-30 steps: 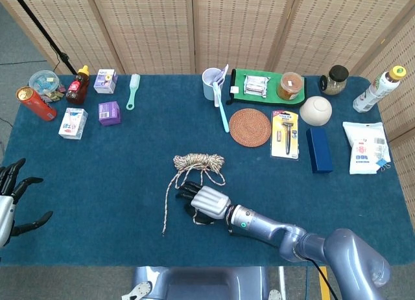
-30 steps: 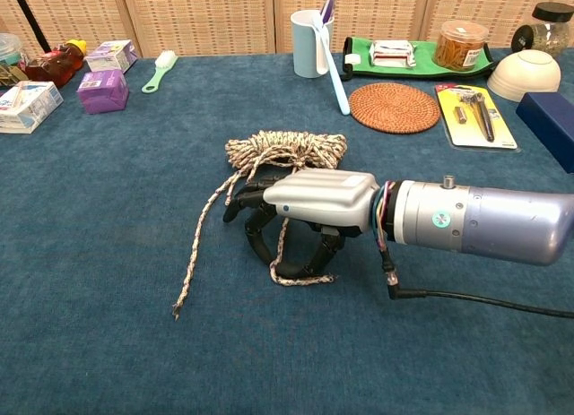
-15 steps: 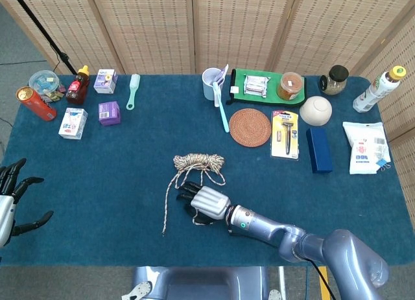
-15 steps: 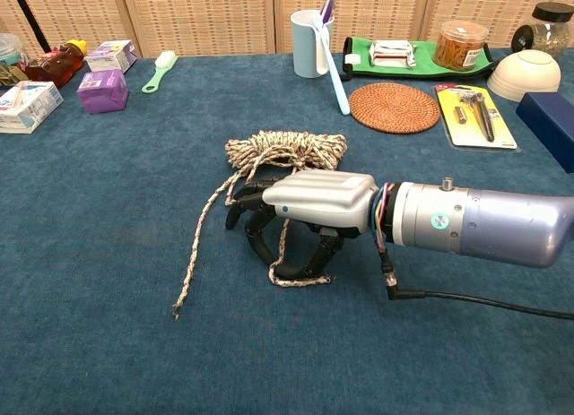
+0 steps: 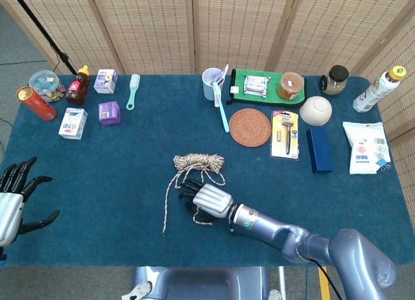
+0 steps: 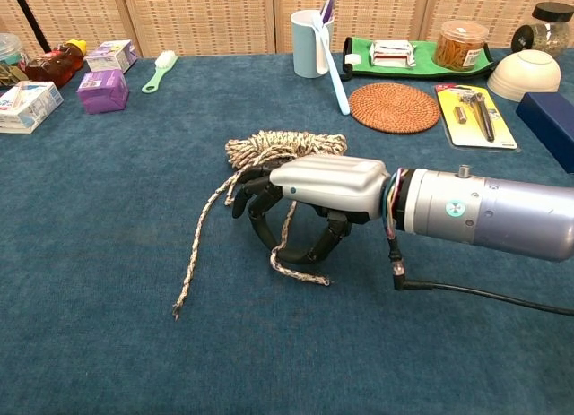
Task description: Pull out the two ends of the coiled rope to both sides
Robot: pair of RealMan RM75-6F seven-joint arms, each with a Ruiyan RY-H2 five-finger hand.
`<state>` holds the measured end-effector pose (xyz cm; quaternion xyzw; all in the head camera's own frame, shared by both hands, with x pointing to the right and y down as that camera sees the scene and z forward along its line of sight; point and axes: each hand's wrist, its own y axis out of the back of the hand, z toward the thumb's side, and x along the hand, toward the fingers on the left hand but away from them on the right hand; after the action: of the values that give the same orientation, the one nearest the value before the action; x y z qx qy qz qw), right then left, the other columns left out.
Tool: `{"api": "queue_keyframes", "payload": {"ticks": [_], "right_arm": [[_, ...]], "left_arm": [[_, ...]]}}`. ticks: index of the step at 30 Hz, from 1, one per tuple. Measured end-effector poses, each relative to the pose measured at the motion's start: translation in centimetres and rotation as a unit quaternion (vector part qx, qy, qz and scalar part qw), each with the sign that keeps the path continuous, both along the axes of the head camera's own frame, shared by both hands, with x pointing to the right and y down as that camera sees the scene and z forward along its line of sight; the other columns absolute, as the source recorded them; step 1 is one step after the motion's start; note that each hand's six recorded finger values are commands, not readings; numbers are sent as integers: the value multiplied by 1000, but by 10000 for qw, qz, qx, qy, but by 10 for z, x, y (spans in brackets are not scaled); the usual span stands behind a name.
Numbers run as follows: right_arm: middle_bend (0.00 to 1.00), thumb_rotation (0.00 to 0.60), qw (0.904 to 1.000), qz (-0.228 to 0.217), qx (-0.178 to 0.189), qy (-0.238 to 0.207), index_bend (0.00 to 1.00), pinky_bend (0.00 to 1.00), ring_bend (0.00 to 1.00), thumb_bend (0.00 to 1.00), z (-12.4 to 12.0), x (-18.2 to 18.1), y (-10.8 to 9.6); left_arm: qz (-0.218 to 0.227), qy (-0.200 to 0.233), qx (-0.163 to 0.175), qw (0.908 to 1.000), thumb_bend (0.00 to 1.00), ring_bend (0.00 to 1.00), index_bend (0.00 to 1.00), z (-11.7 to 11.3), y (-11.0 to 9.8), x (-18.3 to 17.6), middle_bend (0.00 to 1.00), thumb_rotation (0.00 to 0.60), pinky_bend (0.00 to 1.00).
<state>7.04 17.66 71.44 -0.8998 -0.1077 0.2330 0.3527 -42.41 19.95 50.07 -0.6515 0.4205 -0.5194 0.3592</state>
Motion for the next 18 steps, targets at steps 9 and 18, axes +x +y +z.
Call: {"api": "queue_keyframes", "payload": {"ticks": [9, 18], "right_arm": [[244, 600, 9985, 537, -22, -109, 626, 0, 56, 464, -17, 25, -10], [248, 600, 9932, 1163, 50, -23, 627, 0, 60, 465, -35, 63, -17]], "left_arm": [[637, 110, -340, 9973, 146, 1, 344, 18, -13, 25, 11, 506, 0], [1904, 310, -575, 9795, 146, 0, 470, 57, -44, 81, 0, 536, 0]]}}
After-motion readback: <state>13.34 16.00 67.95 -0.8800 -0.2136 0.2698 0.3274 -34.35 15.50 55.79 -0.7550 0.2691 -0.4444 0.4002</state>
